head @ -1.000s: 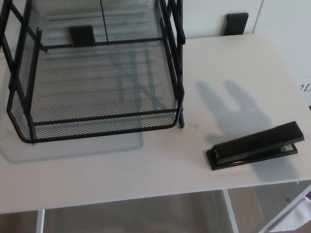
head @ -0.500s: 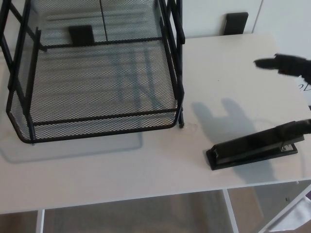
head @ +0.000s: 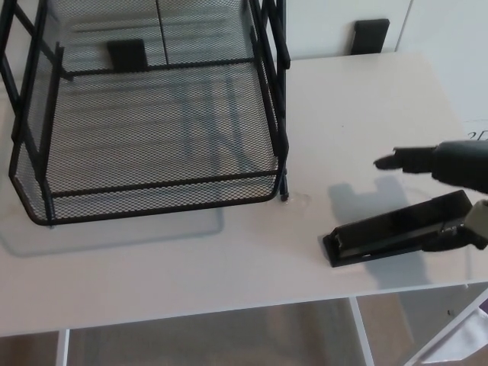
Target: The robot walks towards a desk on which a file tray is kept in the middle and a stapler is kept to its right. The robot lifts the stapler using its right hand and places it on the file tray.
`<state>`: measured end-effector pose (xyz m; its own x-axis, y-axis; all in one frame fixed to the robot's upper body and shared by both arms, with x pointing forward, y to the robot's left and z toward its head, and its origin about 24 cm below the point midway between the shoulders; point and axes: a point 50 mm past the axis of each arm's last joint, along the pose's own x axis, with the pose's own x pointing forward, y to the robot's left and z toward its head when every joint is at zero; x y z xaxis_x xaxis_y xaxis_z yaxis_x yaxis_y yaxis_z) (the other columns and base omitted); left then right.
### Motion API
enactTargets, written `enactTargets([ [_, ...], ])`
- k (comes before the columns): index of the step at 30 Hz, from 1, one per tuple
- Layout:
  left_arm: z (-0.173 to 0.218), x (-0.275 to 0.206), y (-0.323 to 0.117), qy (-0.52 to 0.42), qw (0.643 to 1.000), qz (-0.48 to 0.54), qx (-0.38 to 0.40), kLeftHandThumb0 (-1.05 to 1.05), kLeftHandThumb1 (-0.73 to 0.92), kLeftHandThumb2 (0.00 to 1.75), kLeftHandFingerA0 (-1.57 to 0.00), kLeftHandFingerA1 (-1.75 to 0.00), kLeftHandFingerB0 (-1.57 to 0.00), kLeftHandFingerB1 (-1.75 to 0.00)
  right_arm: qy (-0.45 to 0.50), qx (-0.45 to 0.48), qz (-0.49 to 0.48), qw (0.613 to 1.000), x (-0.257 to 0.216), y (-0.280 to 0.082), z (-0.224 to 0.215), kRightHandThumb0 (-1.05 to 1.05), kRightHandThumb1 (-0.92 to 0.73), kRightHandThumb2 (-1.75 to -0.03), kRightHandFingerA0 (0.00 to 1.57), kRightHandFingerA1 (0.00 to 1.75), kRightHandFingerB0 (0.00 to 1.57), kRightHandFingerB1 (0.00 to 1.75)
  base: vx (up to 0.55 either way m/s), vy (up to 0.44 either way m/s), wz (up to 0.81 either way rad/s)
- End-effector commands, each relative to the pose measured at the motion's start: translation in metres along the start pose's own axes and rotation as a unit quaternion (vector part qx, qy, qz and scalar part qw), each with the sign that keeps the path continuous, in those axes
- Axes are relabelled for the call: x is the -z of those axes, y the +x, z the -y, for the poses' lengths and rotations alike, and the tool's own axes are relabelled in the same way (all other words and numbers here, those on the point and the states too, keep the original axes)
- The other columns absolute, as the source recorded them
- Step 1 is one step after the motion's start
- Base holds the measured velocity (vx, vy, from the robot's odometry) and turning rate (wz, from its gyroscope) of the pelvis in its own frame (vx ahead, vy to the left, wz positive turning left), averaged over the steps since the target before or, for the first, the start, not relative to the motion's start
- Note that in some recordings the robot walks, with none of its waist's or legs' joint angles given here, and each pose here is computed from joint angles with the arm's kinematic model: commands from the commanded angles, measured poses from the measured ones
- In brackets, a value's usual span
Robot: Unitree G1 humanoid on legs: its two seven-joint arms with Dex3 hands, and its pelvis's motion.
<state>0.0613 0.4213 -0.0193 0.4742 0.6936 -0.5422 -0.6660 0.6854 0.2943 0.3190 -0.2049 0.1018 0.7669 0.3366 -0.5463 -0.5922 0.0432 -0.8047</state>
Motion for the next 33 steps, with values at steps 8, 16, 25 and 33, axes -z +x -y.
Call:
enactTargets([
  [8, -0.003, 0.001, 0.003, 0.02, 1.0, 0.0, -0.007, -0.59, 0.69, 0.61, -0.51, -0.48, -0.43, -0.39, -0.142, 0.015, -0.061, 0.988, 0.007, 0.014, -0.019, -0.72, -0.42, -0.8, 0.02, 0.34, 0.04, 0.31, 0.0, 0.0, 0.0],
  [16, 0.001, 0.002, 0.001, 0.025, 1.0, -0.004, -0.004, -0.57, 0.69, 0.58, -0.55, -0.47, -0.42, -0.38, -0.191, 0.13, -0.042, 0.972, 0.008, 0.012, -0.032, -0.53, -0.68, -0.61, 0.74, 0.6, 0.29, 0.31, 0.0, 0.0, 0.0],
  [25, 0.004, 0.006, 0.002, 0.027, 1.0, -0.008, -0.003, -0.63, 0.63, 0.95, -0.51, -0.58, -0.32, -0.5, -0.169, 0.237, 0.027, 0.956, -0.013, 0.018, -0.045, -0.33, -0.82, -0.71, 0.98, 1.6, 0.47, 0.4, 0.0, 0.0, 0.0],
  [33, 0.004, 0.01, 0.003, 0.029, 1.0, -0.008, 0.0, -0.67, 0.69, 1.02, -0.53, -0.59, -0.3, -0.5, -0.205, 0.272, 0.051, 0.939, -0.016, 0.019, -0.052, -0.19, -0.62, -0.67, 0.99, 1.65, 0.94, 0.73, 0.0, 0.0, 0.0],
])
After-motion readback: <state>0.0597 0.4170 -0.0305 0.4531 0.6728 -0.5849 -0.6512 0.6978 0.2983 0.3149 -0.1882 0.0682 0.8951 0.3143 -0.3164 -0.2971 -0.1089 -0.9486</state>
